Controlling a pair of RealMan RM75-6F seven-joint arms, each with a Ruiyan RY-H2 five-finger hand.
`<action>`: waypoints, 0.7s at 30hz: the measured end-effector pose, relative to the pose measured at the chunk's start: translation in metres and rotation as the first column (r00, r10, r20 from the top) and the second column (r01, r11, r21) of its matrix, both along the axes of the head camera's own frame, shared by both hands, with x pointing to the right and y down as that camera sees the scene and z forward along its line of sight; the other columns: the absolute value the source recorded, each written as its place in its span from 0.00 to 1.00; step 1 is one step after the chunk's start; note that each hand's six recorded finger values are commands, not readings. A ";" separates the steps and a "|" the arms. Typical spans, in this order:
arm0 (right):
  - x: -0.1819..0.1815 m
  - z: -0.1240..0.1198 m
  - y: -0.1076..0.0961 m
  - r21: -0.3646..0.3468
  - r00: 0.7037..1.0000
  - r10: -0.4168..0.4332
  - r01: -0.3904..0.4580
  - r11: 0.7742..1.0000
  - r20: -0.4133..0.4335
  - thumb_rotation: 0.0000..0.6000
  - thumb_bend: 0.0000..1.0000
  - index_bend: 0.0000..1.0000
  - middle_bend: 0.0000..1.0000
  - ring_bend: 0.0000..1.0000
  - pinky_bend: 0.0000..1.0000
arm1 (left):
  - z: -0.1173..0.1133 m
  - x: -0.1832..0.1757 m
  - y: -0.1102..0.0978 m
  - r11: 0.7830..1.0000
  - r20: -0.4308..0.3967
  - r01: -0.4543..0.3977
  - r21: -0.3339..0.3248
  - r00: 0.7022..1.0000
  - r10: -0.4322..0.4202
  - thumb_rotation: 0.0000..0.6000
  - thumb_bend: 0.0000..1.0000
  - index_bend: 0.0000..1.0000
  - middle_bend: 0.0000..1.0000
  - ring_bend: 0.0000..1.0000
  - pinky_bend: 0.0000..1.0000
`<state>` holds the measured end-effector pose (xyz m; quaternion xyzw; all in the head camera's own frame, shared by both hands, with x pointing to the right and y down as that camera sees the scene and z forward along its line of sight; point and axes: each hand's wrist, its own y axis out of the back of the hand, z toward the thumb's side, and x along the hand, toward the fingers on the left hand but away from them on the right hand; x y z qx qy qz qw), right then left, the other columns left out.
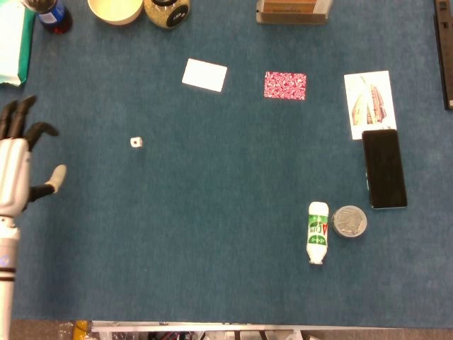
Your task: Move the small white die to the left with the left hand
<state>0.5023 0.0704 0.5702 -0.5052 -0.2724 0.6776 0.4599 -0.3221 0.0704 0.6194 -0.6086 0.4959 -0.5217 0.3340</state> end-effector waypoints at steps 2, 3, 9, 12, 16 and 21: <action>0.000 0.003 0.000 -0.007 1.000 0.000 0.000 1.000 -0.001 1.00 0.00 0.54 0.41 0.31 0.34 | -0.002 -0.005 0.005 1.000 -0.009 0.010 0.002 1.000 -0.010 1.00 0.26 0.36 0.08 0.03 0.20; 0.000 0.005 0.000 -0.011 1.000 0.001 -0.001 1.000 0.000 1.00 0.00 0.54 0.41 0.31 0.34 | -0.002 -0.006 0.007 1.000 -0.007 0.007 -0.001 1.000 -0.007 1.00 0.26 0.37 0.08 0.03 0.20; 0.001 0.007 0.000 -0.010 1.000 0.007 -0.006 1.000 0.006 1.00 0.00 0.54 0.41 0.31 0.34 | 0.009 -0.007 0.013 0.999 0.010 -0.028 -0.036 1.000 0.029 1.00 0.26 0.41 0.09 0.04 0.20; 0.001 0.003 -0.001 0.000 1.000 0.006 -0.006 1.000 0.009 1.00 0.00 0.54 0.41 0.31 0.34 | 0.012 -0.007 0.014 0.998 0.014 -0.049 -0.028 0.999 0.050 1.00 0.26 0.42 0.11 0.04 0.20; 0.000 -0.001 -0.001 0.008 1.000 0.005 -0.005 1.000 0.012 1.00 0.00 0.54 0.41 0.31 0.34 | 0.014 -0.011 0.013 0.997 0.019 -0.076 -0.013 0.997 0.076 1.00 0.26 0.44 0.14 0.05 0.20; -0.006 -0.006 -0.004 0.022 1.000 -0.016 0.016 1.000 0.006 1.00 0.00 0.54 0.41 0.31 0.34 | 0.017 -0.038 0.015 0.994 0.111 -0.112 -0.014 0.987 0.112 1.00 0.26 0.45 0.16 0.05 0.20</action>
